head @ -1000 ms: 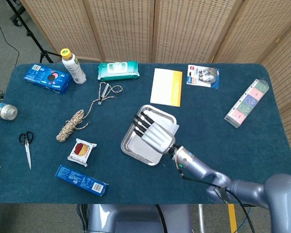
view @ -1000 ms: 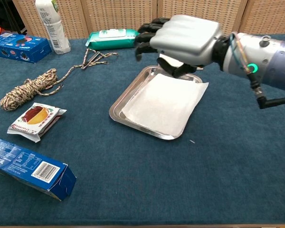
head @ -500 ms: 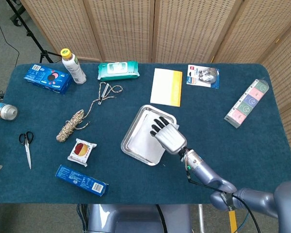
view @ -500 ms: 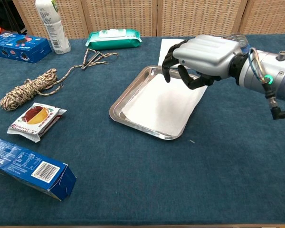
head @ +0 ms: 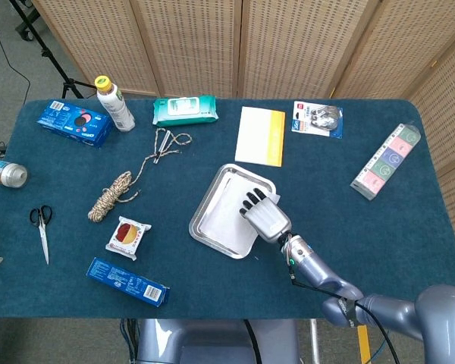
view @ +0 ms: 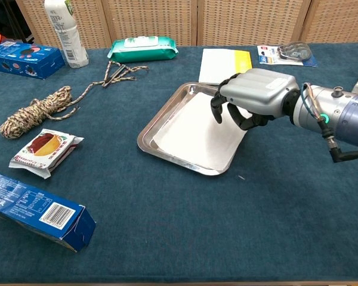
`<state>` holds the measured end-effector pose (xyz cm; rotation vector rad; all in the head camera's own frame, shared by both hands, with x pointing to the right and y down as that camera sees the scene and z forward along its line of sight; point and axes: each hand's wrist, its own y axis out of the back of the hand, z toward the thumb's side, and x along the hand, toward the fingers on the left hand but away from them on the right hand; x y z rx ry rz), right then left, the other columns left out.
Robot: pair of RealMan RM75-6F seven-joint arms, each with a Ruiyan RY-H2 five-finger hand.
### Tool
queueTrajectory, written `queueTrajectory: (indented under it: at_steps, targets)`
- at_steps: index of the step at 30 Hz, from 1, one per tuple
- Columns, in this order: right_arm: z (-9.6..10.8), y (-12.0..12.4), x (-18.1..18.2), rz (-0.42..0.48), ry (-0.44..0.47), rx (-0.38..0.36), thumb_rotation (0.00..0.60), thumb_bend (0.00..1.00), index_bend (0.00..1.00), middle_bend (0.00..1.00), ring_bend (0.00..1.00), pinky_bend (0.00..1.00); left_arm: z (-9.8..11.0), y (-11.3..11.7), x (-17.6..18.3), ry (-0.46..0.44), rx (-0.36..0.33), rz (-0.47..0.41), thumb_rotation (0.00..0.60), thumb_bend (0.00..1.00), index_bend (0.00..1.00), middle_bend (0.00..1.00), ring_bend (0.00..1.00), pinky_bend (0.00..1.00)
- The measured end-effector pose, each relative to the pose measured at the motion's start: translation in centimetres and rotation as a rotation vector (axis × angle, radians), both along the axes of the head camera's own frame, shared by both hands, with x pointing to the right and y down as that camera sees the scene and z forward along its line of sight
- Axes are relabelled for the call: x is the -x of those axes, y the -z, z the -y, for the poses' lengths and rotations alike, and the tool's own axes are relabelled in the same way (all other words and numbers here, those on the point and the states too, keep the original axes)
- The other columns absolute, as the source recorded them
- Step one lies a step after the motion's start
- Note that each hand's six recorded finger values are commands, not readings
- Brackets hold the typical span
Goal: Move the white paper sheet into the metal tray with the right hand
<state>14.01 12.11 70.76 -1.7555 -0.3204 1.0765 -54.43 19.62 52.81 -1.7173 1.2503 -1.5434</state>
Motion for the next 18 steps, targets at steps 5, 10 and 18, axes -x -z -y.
queueTrajectory:
  at_steps: [5,10,18]
  targets:
    - [-0.3,-0.5,-0.1,-0.009,-0.007,0.016,0.600,0.96,0.41,0.33,0.18,0.15,0.0,-0.1,0.0,0.001,0.002,0.002,0.600,0.00,0.00,0.00,0.00,0.00]
    - [-0.5,-1.0,-0.1,-0.026,-0.002,0.017,0.600,0.96,0.41,0.33,0.18,0.16,0.0,-0.1,-0.1,0.000,0.004,0.003,0.600,0.00,0.00,0.00,0.00,0.00]
    - [-0.7,-1.7,0.0,-0.050,-0.001,0.013,0.600,0.96,0.41,0.33,0.18,0.16,0.0,-0.1,0.0,0.004,0.001,0.002,0.600,0.00,0.00,0.00,0.00,0.00]
